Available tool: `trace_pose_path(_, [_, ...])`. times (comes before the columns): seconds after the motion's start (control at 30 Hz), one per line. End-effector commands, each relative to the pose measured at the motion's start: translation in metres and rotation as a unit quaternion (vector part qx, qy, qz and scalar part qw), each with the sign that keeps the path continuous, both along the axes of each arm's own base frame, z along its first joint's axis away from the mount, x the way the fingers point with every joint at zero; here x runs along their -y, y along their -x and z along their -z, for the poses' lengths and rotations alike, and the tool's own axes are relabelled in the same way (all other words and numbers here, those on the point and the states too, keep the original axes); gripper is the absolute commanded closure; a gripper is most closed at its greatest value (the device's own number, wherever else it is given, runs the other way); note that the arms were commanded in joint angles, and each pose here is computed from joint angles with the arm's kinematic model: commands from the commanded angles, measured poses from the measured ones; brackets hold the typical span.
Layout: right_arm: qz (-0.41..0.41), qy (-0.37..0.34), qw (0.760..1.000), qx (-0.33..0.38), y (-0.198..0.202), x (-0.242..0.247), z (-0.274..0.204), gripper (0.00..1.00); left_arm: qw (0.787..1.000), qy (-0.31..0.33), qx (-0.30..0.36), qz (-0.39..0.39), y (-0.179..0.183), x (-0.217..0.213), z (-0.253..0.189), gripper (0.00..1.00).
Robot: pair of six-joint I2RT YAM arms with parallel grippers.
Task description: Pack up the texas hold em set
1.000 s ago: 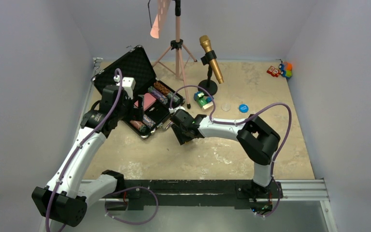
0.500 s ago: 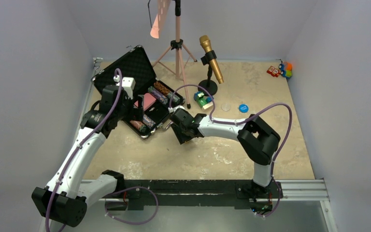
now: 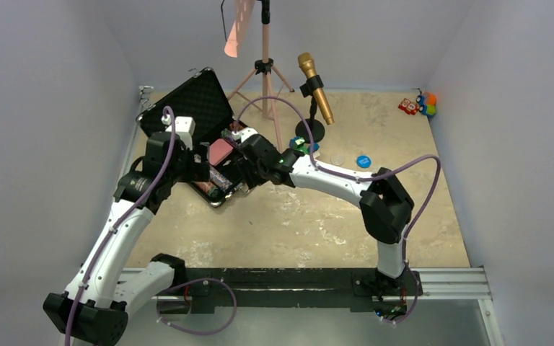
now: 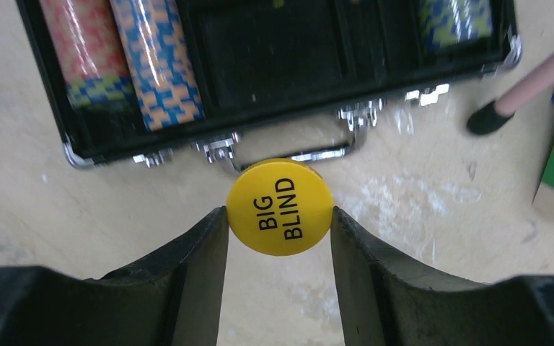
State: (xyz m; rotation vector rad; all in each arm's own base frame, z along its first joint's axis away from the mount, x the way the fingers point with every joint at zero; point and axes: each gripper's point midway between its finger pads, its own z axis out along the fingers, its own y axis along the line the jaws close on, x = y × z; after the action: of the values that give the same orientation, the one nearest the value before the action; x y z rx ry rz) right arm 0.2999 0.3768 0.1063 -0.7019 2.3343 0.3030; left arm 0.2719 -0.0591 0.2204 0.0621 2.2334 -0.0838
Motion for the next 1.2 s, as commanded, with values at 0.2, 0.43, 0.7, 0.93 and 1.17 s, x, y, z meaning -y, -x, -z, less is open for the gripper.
trace_pose_path(0.2, [-0.026, -0.051, 0.995, 0.082, -0.070, -0.058, -0.038, 1.00, 0.999, 0.001, 0.042, -0.033, -0.003, -0.011, -0.015, 0.05])
trace_pose_path(0.43, [-0.035, -0.053, 0.995, 0.080, -0.090, -0.079, -0.018, 1.00, 0.998, 0.003, 0.045, -0.033, -0.003, -0.010, -0.016, 0.05])
trace_pose_path(0.7, [-0.026, -0.029, 0.997, 0.064, -0.101, -0.078, 0.013, 1.00, 0.999, 0.004, 0.045, -0.030, -0.003, -0.010, -0.016, 0.05])
trace_pose_path(0.93, [-0.014, -0.014, 0.998, 0.060, -0.108, -0.076, 0.028, 1.00, 0.999, 0.005, 0.044, -0.027, -0.004, -0.008, -0.016, 0.05])
trace_pose_path(1.17, [-0.004, -0.001, 0.998, 0.057, -0.114, -0.071, 0.037, 0.91, 0.999, 0.005, 0.041, -0.025, -0.004, -0.007, -0.014, 0.05])
